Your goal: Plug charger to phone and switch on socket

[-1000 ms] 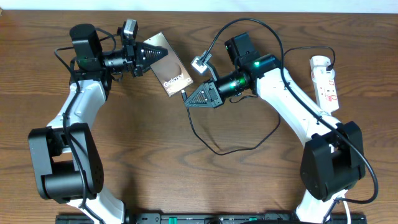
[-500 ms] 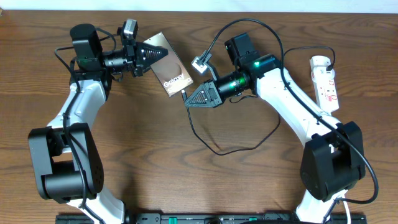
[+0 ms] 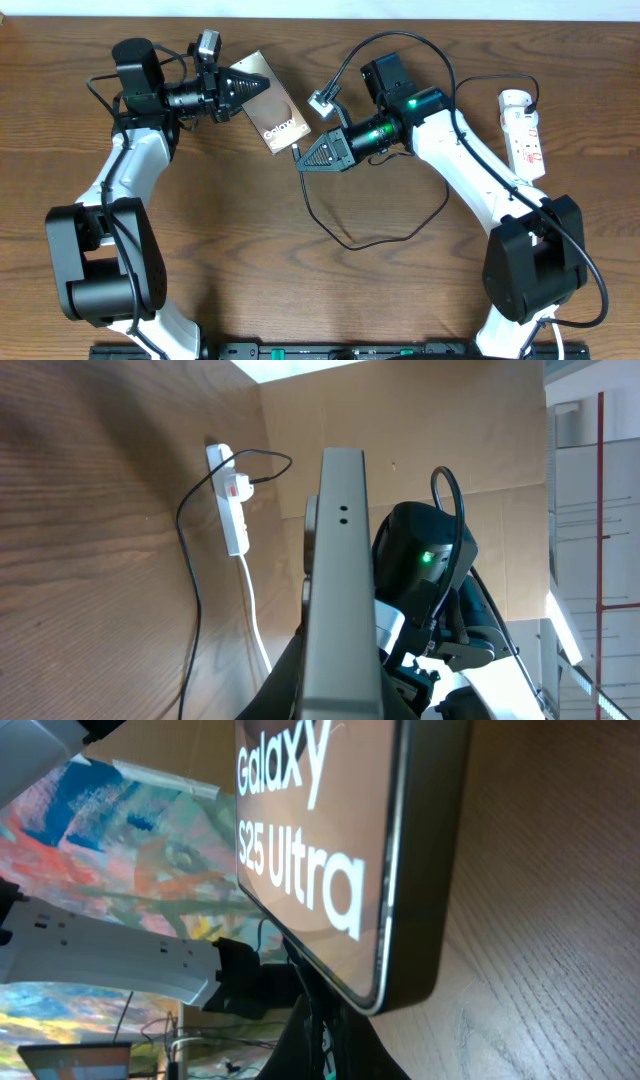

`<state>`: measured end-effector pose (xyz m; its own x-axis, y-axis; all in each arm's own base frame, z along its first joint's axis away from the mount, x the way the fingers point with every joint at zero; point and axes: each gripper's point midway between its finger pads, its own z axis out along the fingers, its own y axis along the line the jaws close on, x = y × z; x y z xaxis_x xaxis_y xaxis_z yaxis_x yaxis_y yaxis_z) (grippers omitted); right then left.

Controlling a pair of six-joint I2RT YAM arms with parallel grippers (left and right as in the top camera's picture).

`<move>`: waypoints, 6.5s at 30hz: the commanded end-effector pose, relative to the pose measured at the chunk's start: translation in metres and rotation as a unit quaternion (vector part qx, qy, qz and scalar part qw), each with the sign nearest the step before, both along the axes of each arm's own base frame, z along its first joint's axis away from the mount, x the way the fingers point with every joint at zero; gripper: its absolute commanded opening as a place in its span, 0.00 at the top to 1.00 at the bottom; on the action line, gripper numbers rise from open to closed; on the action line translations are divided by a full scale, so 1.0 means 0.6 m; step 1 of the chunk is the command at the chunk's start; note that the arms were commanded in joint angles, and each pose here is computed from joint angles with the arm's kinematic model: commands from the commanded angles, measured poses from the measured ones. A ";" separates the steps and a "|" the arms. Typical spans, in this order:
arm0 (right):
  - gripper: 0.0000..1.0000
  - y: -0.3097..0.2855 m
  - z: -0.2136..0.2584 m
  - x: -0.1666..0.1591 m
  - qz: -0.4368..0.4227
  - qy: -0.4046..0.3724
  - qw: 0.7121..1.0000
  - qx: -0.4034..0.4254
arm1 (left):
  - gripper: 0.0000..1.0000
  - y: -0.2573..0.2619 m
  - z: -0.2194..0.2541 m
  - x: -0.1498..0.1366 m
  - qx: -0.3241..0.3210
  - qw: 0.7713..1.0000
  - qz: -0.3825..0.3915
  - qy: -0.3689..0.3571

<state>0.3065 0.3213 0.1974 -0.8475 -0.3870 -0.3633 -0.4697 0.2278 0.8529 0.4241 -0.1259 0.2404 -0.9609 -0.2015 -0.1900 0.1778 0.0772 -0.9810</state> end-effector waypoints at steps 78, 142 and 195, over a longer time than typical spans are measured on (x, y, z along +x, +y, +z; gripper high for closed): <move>0.96 -0.142 -0.352 0.102 -0.191 -0.041 0.849 -0.490 | 0.93 -0.008 0.034 -0.020 -0.005 0.999 -0.032 -0.035; 0.99 -0.221 -0.284 0.091 -0.178 -0.057 0.839 -0.511 | 0.93 -0.008 0.034 -0.020 -0.005 0.999 -0.031 -0.035; 0.99 -0.240 -0.392 0.094 -0.234 -0.012 0.775 -0.586 | 0.93 -0.008 0.034 -0.020 -0.005 0.999 -0.031 -0.035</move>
<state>0.3766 0.1950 -0.0003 -0.9879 -0.1238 -0.0938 -0.1276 0.9912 0.0354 0.4191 -0.1292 0.2419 -0.9661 -0.1729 -0.1919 0.1835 0.0632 -0.9810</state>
